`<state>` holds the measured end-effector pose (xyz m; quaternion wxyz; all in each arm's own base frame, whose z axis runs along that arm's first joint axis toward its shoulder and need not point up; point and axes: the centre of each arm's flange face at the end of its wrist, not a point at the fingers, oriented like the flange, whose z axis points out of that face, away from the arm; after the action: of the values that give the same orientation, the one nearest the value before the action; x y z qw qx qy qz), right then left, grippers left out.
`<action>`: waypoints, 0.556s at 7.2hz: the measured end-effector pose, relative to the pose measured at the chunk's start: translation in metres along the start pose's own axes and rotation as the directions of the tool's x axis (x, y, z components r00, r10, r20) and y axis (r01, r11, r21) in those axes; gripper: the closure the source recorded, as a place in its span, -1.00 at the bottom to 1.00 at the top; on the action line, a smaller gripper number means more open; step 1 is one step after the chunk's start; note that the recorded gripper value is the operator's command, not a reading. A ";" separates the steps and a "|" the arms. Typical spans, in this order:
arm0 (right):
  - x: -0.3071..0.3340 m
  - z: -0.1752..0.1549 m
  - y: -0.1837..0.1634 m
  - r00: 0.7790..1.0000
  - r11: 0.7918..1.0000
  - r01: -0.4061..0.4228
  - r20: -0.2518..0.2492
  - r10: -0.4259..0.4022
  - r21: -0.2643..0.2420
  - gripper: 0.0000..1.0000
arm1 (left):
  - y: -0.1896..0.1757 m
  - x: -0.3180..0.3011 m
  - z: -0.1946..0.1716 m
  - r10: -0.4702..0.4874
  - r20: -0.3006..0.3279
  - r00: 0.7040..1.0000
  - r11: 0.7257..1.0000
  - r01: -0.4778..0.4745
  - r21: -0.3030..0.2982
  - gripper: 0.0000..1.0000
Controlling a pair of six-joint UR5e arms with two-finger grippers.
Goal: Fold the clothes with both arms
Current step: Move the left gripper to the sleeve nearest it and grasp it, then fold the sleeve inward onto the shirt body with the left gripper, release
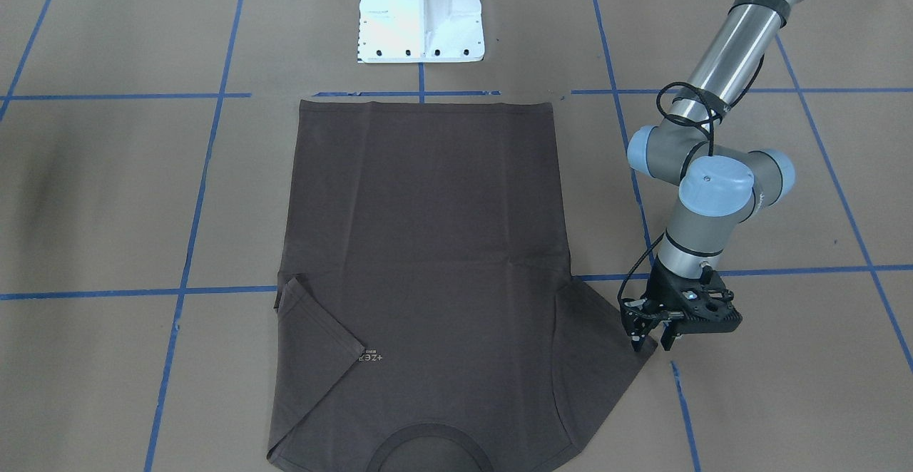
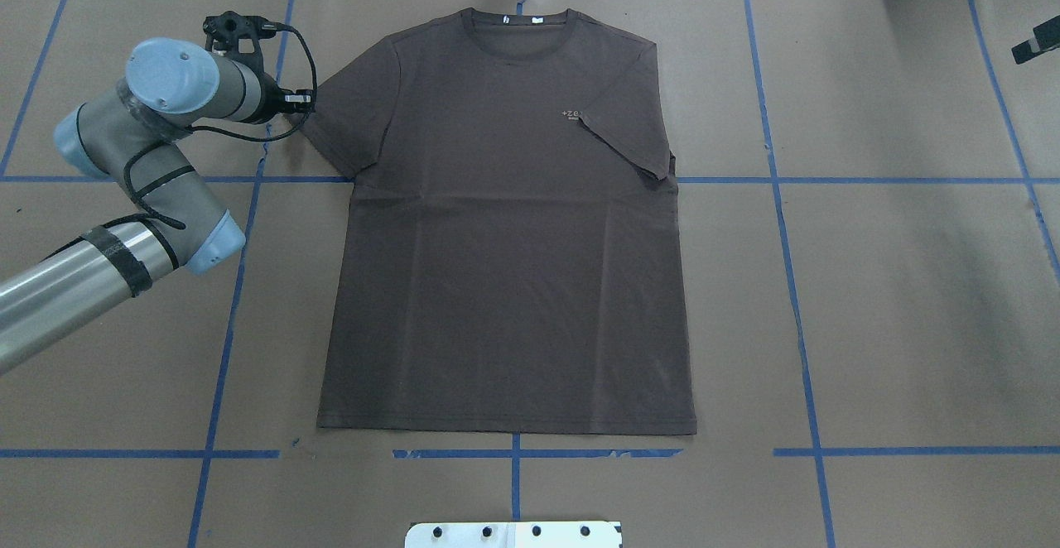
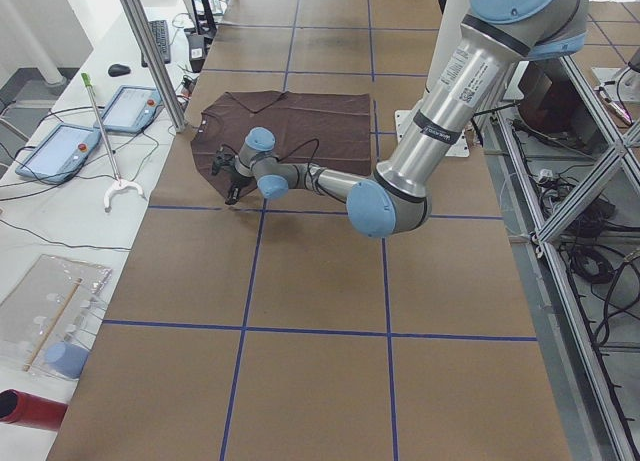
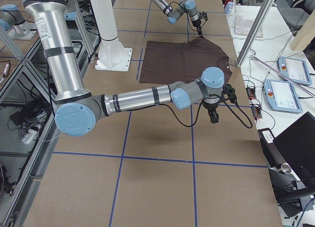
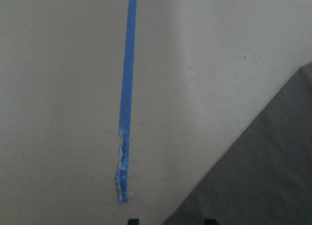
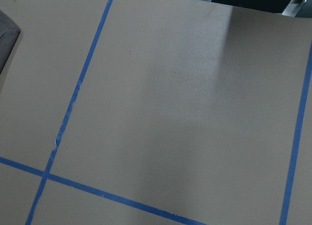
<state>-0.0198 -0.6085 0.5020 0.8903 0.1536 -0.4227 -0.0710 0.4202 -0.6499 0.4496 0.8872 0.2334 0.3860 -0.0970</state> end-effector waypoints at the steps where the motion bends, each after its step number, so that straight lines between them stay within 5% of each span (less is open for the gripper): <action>1: 0.000 0.000 0.000 1.000 1.000 0.000 0.000 0.000 0.000 -1.00 | 0.002 0.001 0.001 0.002 -0.001 1.000 1.000 -0.002 -0.003 0.28; 3: 0.000 0.000 0.000 1.000 1.000 0.000 0.000 0.000 0.000 -1.00 | 0.003 0.001 0.001 0.003 -0.002 1.000 1.000 -0.003 -0.003 1.00; 4: 0.000 0.000 0.000 1.000 1.000 0.000 0.000 0.000 0.000 -1.00 | 0.003 0.001 0.000 0.004 -0.003 1.000 1.000 -0.004 -0.003 1.00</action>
<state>-0.0198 -0.6082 0.5021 0.8903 0.1535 -0.4228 -0.0709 0.4225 -0.6471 0.4501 0.8872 0.2333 0.3868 -0.0942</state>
